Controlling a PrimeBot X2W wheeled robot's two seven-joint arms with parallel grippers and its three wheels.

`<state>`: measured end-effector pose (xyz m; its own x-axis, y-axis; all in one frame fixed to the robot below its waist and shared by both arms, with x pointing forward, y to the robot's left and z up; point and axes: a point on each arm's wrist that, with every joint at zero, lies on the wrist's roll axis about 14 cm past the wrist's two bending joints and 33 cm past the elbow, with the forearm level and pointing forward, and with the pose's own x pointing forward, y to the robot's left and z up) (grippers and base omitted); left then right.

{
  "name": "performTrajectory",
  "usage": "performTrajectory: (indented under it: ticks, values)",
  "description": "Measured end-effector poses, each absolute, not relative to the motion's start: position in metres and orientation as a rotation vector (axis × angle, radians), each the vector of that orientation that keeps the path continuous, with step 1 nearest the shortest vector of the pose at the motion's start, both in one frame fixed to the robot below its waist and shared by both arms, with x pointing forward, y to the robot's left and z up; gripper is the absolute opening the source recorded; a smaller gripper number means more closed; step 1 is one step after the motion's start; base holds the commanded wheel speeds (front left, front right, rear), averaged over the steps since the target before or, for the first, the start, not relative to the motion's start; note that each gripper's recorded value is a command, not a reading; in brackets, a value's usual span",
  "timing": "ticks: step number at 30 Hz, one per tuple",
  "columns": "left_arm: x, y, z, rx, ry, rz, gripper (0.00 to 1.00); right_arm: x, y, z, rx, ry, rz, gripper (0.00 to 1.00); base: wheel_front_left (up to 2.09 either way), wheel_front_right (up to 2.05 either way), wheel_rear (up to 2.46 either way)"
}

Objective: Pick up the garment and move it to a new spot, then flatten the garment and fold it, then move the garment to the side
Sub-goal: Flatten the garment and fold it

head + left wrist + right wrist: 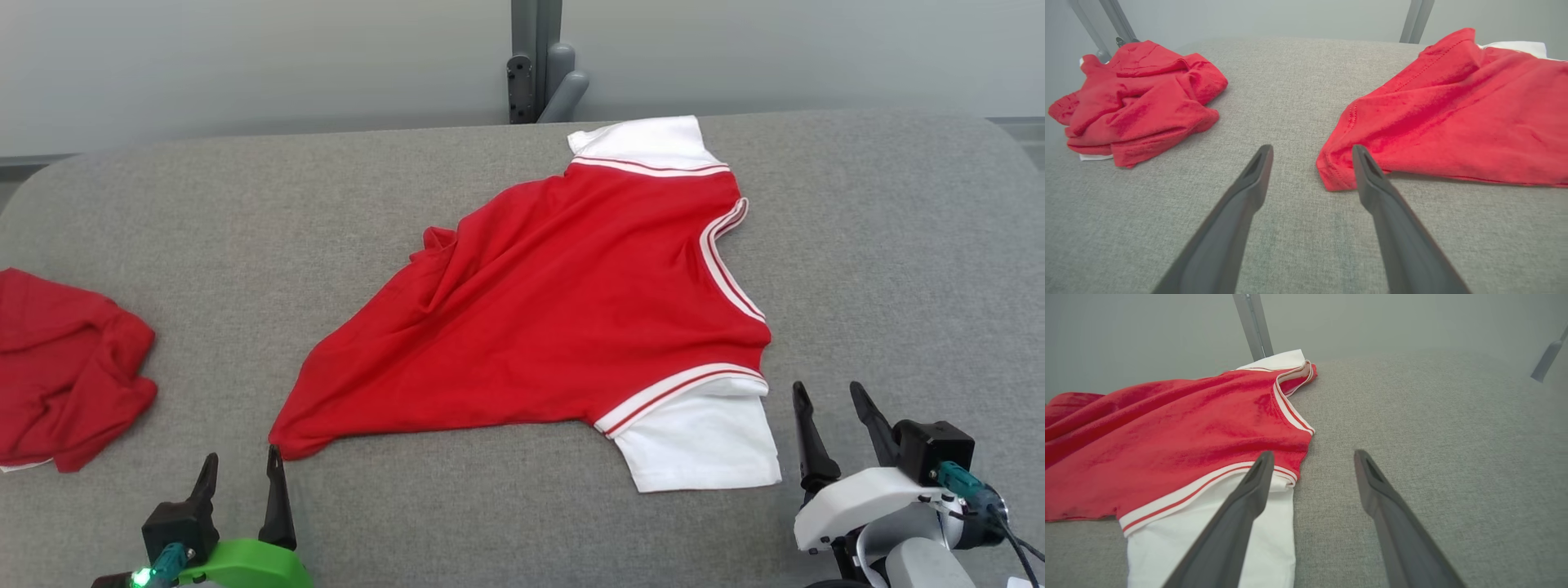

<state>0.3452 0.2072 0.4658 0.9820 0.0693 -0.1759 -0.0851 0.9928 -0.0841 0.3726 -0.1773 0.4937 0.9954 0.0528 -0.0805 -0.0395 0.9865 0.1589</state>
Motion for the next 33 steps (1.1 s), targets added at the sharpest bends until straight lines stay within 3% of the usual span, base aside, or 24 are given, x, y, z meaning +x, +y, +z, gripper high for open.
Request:
performTrajectory:
  ticks: [10,23,33]
  values:
    - [0.346,0.187,0.481,-0.082,0.12,0.027,1.0,0.358,-0.192,0.522,0.127,-0.008,0.016,1.0,0.0,0.0,0.0]
    - [0.346,0.185,0.494,-0.08,0.079,0.026,1.0,0.355,-0.175,0.546,0.097,-0.082,0.075,1.0,0.0,0.0,0.0]
    - [0.345,0.178,0.478,-0.108,0.132,0.017,1.0,0.35,-0.163,0.489,0.087,0.1,0.114,1.0,0.0,0.0,0.0]
